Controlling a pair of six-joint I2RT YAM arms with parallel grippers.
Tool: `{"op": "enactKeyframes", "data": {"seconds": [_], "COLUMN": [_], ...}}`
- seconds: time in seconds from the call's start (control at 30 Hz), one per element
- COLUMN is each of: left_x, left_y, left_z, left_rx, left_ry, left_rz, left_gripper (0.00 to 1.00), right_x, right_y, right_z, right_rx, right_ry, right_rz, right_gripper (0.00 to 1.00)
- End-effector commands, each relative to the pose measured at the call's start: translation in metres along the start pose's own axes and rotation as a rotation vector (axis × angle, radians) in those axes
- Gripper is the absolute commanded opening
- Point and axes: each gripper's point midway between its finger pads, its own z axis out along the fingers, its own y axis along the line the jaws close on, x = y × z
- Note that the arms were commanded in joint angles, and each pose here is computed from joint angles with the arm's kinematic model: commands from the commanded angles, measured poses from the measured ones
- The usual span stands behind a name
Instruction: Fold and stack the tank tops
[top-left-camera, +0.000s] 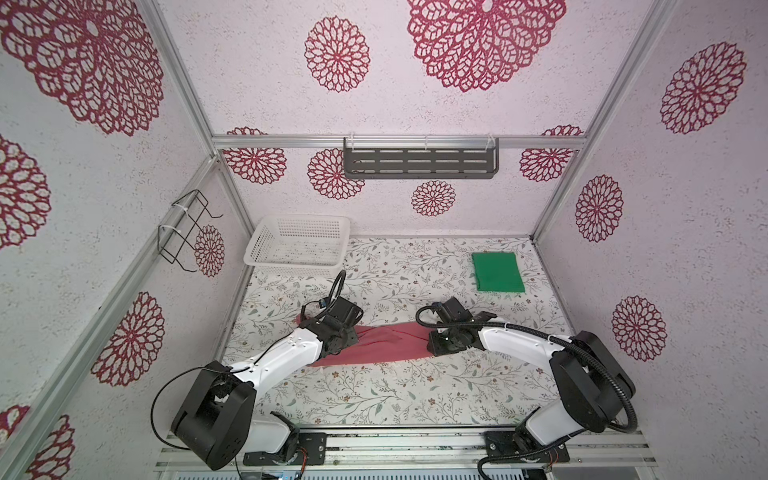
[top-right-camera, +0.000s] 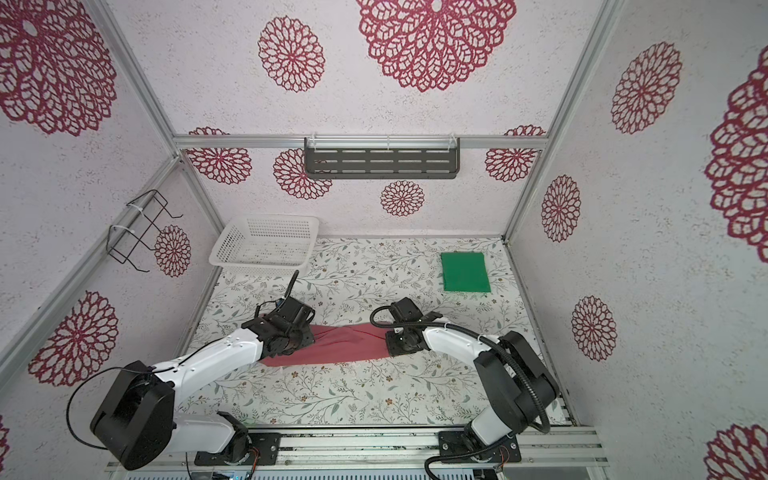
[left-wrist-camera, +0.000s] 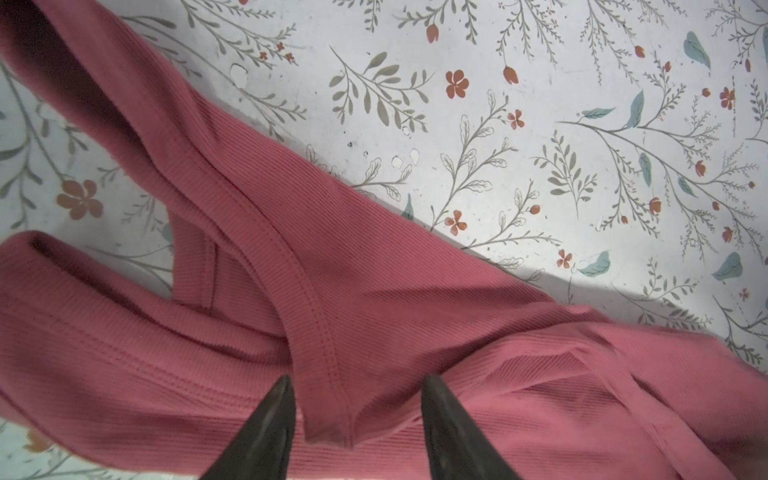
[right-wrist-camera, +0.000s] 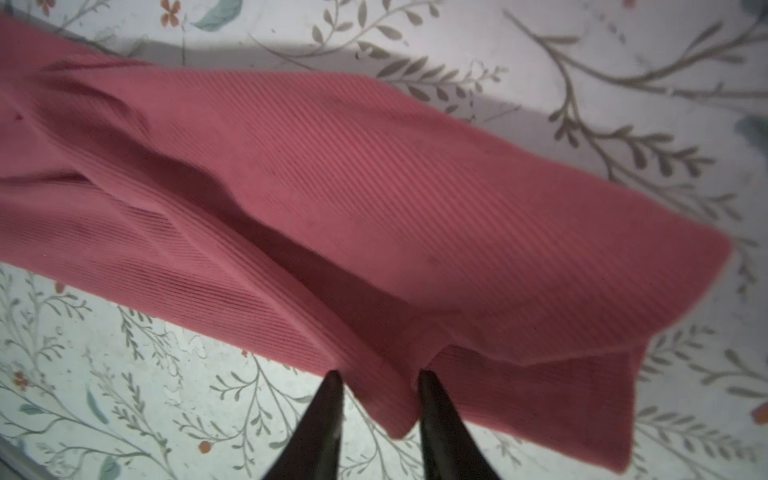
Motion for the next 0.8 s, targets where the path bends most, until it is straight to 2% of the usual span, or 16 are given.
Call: {"op": "enactKeyframes", "data": {"seconds": [0.0,0.07,0.23,0.5,0.67,0.77], "left_x": [0.001,0.003,0.007,0.022,0.033,0.036], "left_y": [-0.007,-0.007,-0.004,0.005,0.014,0.017], "left_z": [0.003,0.006,0.009,0.02,0.026,0.028], "left_rx": [0.043,0.041,0.039,0.026,0.012,0.008], "left_ry": [0.008,0.015,0.026,0.065,0.086,0.088], "left_rz": [-0.006,-0.005,-0.012,-0.033,-0.049,-0.054], "left_gripper": [0.49,0.47,0.41,0.37,0.27,0.16], "right_x": [-0.007,-0.008,-0.024,-0.068,-0.108,-0.125], "right_y": [-0.001,-0.003,-0.013,-0.027,-0.028,-0.028], "right_z": [-0.014,-0.02,-0.041,-0.065,-0.086,-0.094], "right_rx": [0.033,0.056,0.153,0.23,0.228,0.242], "right_ry": [-0.014,-0.012,-0.031,-0.079,-0.174,-0.199], "right_rz": [-0.045,-0.069,-0.197,-0.443,-0.609,-0.7], "right_gripper": [0.1,0.0,0.0,0.0,0.0,0.0]}}
